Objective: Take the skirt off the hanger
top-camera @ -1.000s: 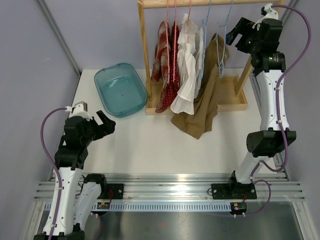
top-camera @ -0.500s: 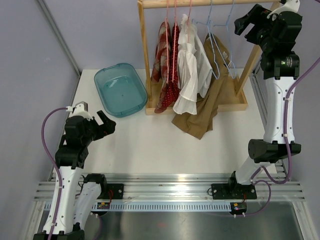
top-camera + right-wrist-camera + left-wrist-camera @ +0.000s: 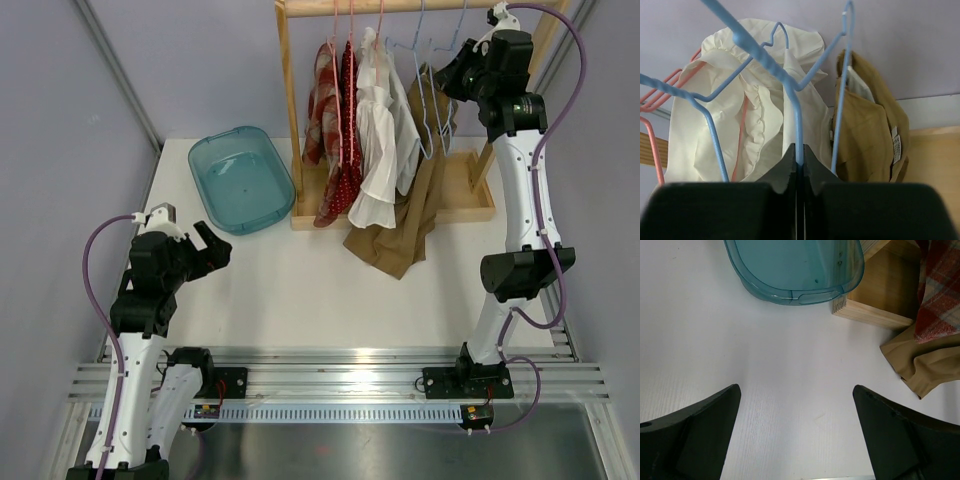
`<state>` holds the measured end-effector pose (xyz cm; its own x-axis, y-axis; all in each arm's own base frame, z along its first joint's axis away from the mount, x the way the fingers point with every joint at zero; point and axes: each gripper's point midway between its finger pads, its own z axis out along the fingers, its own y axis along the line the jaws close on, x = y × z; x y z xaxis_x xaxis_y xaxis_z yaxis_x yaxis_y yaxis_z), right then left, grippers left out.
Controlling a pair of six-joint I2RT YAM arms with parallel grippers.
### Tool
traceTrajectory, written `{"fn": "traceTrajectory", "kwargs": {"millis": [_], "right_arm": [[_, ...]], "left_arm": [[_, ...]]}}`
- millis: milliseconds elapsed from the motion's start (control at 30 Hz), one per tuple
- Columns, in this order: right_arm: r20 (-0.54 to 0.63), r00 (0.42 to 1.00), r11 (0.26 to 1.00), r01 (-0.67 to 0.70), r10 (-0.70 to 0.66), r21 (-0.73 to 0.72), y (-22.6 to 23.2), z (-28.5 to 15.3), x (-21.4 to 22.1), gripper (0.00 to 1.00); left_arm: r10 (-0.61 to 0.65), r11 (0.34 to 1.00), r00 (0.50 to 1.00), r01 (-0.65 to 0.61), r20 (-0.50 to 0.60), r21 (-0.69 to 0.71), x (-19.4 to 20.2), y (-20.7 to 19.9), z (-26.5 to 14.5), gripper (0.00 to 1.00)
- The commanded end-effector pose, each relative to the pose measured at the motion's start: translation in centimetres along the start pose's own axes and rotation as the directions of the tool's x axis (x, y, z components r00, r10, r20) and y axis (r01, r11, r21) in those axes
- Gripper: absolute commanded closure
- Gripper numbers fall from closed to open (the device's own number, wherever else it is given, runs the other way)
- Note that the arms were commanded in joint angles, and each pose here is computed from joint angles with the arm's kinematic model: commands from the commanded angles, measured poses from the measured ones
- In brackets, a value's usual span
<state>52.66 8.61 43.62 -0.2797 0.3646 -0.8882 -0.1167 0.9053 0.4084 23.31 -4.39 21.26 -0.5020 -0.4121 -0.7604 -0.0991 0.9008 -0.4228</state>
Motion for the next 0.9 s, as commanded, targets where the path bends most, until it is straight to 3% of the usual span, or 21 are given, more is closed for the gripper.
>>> {"fn": "traceTrajectory", "kwargs": {"millis": [0,167,300,400,433,467,567,600,667,700,867], "right_arm": [[0.049,0.999,1.0,0.014,-0.013,-0.015,1.0,-1.7,-1.6,1.0],[0.092,0.995,0.999,0.05,-0.05,0.004,1.3,-3.5,-3.3,1.0],[0.187,0.98,0.998,0.067,-0.063,-0.015,2.9,-6.4,-6.9,1.0],[0.244,0.968,0.997,0.072,-0.063,-0.029,3.9,-8.4,-8.9,1.0],[0.261,0.963,0.997,0.072,-0.06,-0.035,4.3,-9.3,-9.4,1.0],[0.271,0.96,0.996,0.076,-0.063,-0.036,4.5,-9.9,-9.7,1.0],[0.289,0.955,0.996,0.08,-0.068,-0.03,4.7,-12.0,-10.1,1.0],[0.267,0.961,0.997,0.076,-0.069,-0.017,4.2,-11.9,-9.3,1.0],[0.282,0.957,0.997,0.073,-0.065,-0.019,4.5,-14.1,-9.4,1.0],[0.271,0.961,0.997,0.069,-0.061,-0.017,4.4,-15.1,-8.6,1.0],[0.267,0.963,0.999,0.044,-0.035,-0.025,4.1,-18.2,-6.7,1.0]], "left_arm": [[0.008,1.0,1.0,-0.009,0.016,0.022,-0.5,-0.5,0.1,0.01],[0.01,1.0,0.999,-0.009,0.05,-0.012,-1.5,-0.1,-0.1,0.04],[0.05,0.997,0.99,-0.042,0.133,-0.068,-5.8,-1.1,-0.7,0.04],[0.118,0.991,0.966,-0.129,0.231,0.035,-11.0,-6.5,-2.7,0.02],[0.171,0.978,0.962,-0.191,0.212,0.081,-11.1,-9.1,-2.0,0.01],[0.18,0.966,0.941,-0.225,0.286,0.13,-14.1,-12.1,-4.0,0.01],[0.271,0.915,0.919,-0.339,0.286,0.22,-15.1,-18.5,-3.7,0.01],[0.253,0.887,0.907,-0.357,0.338,0.293,-17.1,-21.4,-5.9,0.01],[0.287,0.812,0.896,-0.415,0.338,0.41,-15.7,-26.6,-5.9,0.01],[0.285,0.737,0.89,-0.441,0.355,0.512,-14.9,-30.0,-7.9,0.01],[0.301,0.456,0.864,-0.503,0.405,0.734,-9.3,-39.7,-10.9,0.01]]}}
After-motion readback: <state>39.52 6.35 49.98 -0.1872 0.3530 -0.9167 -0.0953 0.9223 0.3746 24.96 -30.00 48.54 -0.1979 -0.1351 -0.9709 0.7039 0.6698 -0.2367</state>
